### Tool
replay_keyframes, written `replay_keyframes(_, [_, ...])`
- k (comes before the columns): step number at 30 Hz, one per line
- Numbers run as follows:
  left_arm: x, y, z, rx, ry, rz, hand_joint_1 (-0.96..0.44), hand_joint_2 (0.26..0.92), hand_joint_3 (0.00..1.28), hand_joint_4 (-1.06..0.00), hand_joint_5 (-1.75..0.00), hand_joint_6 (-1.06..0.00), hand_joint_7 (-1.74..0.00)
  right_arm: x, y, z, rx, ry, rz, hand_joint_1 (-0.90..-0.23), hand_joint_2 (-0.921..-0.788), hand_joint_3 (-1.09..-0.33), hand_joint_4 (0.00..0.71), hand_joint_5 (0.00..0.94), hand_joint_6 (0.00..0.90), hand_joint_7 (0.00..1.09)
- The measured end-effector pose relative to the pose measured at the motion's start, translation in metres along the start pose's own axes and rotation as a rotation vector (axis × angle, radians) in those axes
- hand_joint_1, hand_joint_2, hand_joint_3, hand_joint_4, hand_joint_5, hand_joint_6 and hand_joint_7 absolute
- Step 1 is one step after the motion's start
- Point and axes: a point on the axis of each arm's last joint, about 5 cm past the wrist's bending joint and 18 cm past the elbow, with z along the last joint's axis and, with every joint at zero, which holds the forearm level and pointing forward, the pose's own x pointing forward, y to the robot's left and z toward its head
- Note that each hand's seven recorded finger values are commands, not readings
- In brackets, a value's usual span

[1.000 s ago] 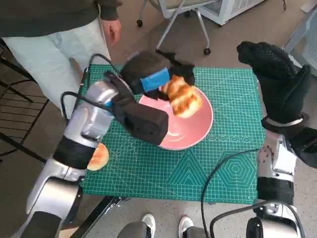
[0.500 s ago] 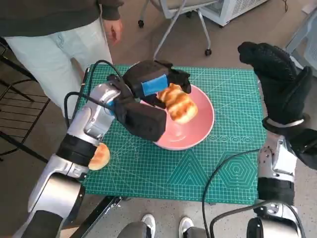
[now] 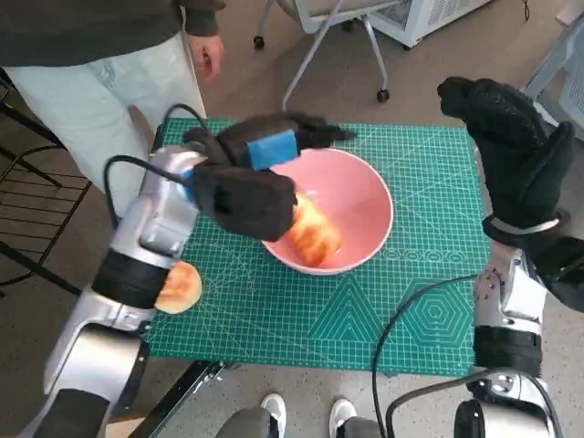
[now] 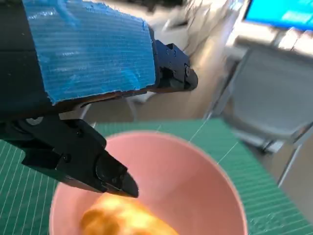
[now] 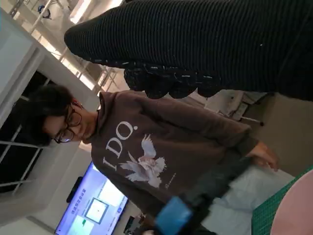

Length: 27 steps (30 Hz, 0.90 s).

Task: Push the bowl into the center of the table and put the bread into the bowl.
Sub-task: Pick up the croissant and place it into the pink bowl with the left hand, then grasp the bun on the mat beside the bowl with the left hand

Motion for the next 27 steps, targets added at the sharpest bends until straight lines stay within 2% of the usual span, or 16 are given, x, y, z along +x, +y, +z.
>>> replay_keyframes(5, [-0.025,0.002,-0.001,0.006,-0.049,0.055,-0.5,0.875,0.02,-0.05,-0.02,-0.23,-0.03,0.001,0.001,0.0,0.005,-0.002,0.005,-0.674,-0.921,-0.66,0.193,0.0,0.132,0.27])
replay_keyframes(13, [-0.091,0.004,-0.005,0.07,-0.081,0.164,-0.49,0.83,0.0,-0.14,-0.04,-0.29,-0.06,0.0011,0.001,0.0,0.015,0.001,0.012,-0.675,-0.921,-0.658,0.194,0.001,0.136,0.27])
replay_keyframes(15, [-0.105,0.004,-0.007,0.086,-0.06,0.175,-0.48,0.814,0.0,-0.15,-0.04,-0.3,-0.06,0.0007,0.001,0.0,0.017,0.003,0.014,-0.675,-0.921,-0.657,0.194,0.001,0.138,0.27])
replay_keyframes(18, [-0.128,0.002,-0.009,0.108,-0.001,0.163,-0.39,0.748,0.0,-0.16,-0.04,-0.3,-0.06,0.001,0.001,0.001,0.02,0.004,0.021,-0.674,-0.921,-0.659,0.193,0.0,0.139,0.26])
replay_keyframes(24, [-0.17,-0.001,-0.004,0.116,0.194,0.029,-0.15,0.65,0.01,-0.16,-0.02,-0.31,-0.05,0.0014,0.001,0.002,0.028,-0.001,0.021,-0.673,-0.921,-0.663,0.189,0.0,0.139,0.26])
replay_keyframes(27, [-0.183,-0.003,0.002,0.108,0.265,-0.014,-0.09,0.636,0.01,-0.16,-0.01,-0.31,-0.04,0.0014,0.001,0.002,0.033,0.001,0.02,-0.674,-0.921,-0.664,0.185,0.0,0.139,0.26])
